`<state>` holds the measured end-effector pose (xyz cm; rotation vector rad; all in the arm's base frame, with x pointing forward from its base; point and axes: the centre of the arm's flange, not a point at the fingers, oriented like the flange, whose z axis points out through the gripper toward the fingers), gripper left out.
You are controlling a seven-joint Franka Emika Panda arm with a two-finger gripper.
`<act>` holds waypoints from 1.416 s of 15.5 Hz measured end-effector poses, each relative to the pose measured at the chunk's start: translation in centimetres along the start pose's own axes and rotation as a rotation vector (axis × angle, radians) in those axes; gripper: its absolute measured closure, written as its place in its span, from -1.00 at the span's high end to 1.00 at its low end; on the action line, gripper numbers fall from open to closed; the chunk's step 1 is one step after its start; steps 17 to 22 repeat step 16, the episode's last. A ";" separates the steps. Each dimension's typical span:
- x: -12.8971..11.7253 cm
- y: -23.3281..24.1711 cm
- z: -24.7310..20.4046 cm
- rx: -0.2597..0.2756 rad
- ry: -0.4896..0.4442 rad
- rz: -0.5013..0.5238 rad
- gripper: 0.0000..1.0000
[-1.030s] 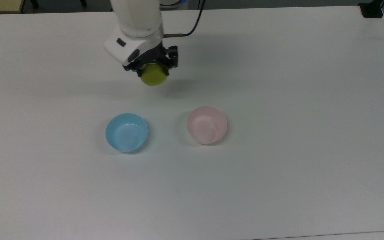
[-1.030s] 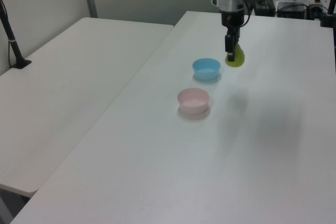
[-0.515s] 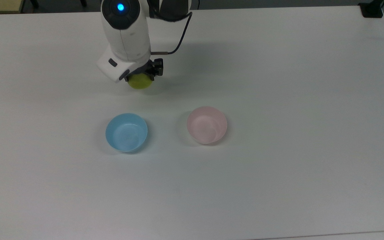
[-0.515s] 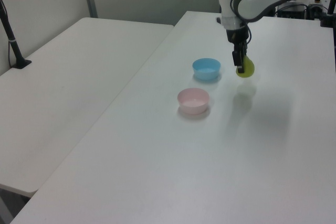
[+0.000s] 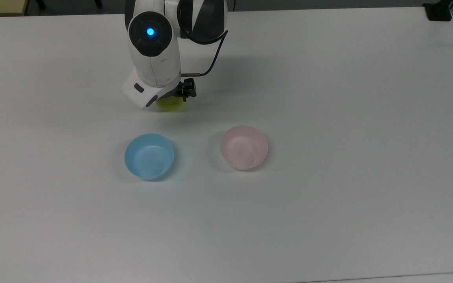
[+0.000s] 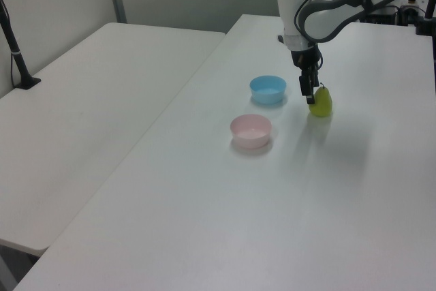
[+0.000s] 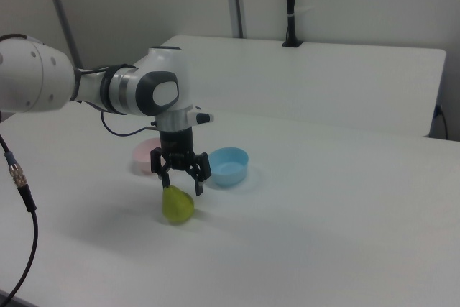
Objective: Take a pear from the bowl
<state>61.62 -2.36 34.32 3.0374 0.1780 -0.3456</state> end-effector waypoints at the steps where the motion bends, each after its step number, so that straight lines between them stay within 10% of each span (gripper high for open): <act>1: 0.0 0.0 -0.1 0.000 0.001 0.000 1.00; 7: -0.8 0.3 -5.5 -0.009 0.097 0.006 1.00; 14: -9.3 1.2 -18.7 -0.006 0.233 0.046 1.00; 22: -10.7 1.3 -19.7 0.000 0.223 0.063 1.00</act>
